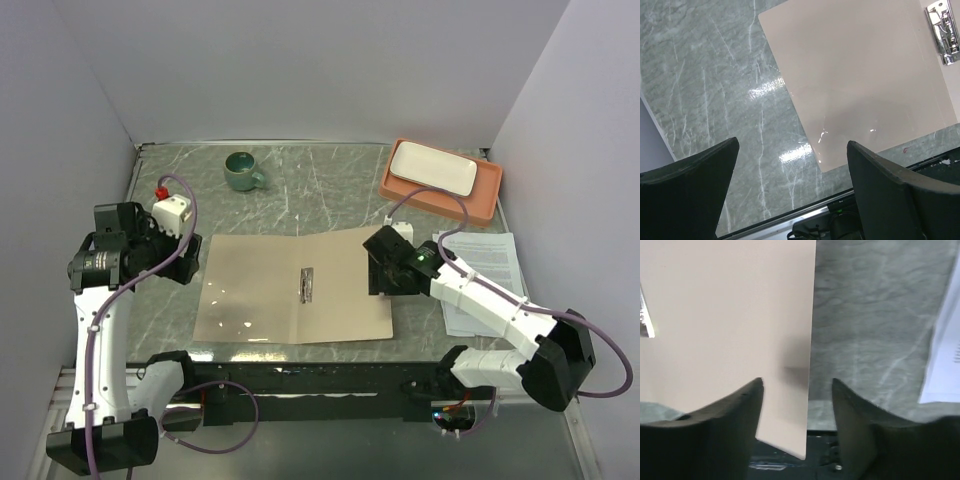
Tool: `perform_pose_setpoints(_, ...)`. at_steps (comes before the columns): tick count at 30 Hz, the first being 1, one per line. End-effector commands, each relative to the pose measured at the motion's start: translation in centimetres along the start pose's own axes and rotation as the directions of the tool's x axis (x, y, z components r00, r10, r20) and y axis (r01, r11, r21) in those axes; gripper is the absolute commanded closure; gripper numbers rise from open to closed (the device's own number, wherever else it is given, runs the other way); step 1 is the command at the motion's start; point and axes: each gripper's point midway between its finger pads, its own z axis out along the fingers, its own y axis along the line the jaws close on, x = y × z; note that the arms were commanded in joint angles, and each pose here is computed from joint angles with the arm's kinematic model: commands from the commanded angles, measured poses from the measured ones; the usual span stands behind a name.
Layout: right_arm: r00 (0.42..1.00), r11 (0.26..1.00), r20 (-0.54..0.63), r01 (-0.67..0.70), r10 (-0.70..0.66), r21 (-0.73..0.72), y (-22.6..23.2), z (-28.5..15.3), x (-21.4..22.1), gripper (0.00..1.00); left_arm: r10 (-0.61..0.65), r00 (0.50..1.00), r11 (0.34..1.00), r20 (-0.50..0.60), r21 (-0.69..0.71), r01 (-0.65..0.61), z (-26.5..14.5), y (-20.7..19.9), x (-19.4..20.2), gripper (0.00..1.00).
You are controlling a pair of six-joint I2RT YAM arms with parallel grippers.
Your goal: Put the files into the folder
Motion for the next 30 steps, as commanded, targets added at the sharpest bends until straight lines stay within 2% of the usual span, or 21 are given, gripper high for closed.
perform_pose_setpoints(1,0.997,0.992,0.065,-0.053,0.046,0.114,-2.2,-1.0,-2.3,0.27,0.034,0.998,0.999,0.06,-0.01,-0.034,-0.1,0.3,-1.5,0.04)
perform_pose_setpoints(6,0.985,0.977,0.138,-0.126,0.103,0.17,-3.4,-2.6,-3.7,0.22,0.023,0.999,1.0,0.043,0.004,-0.024,0.5,0.7,-2.0,0.04)
perform_pose_setpoints(10,0.978,0.998,0.196,-0.064,0.065,-0.01,1.8,-4.0,-5.1,0.2,0.018,0.999,1.0,0.049,0.015,-0.018,0.7,0.8,-2.6,0.04)
perform_pose_setpoints(12,0.99,0.998,0.141,-0.014,0.023,-0.065,4.7,-3.3,-4.0,0.2,0.015,0.998,1.0,0.058,0.023,-0.016,0.7,0.7,-3.0,0.04)
perform_pose_setpoints(16,0.991,0.99,0.112,0.08,-0.067,-0.116,10.0,-2.1,-2.9,0.19,0.008,0.998,1.0,0.058,0.027,-0.01,0.8,0.7,-2.9,0.04)
perform_pose_setpoints(20,0.989,0.98,0.063,0.144,-0.137,-0.137,14.6,0.7,-0.9,0.24,0.005,0.999,1.0,0.041,0.013,-0.005,1.3,0.9,-2.2,0.04)
perform_pose_setpoints(30,0.987,0.969,0.029,0.159,-0.156,-0.187,20.6,4.1,-0.4,0.22,0.017,0.999,1.0,0.036,-0.003,-0.017,1.2,0.9,-1.5,0.04)
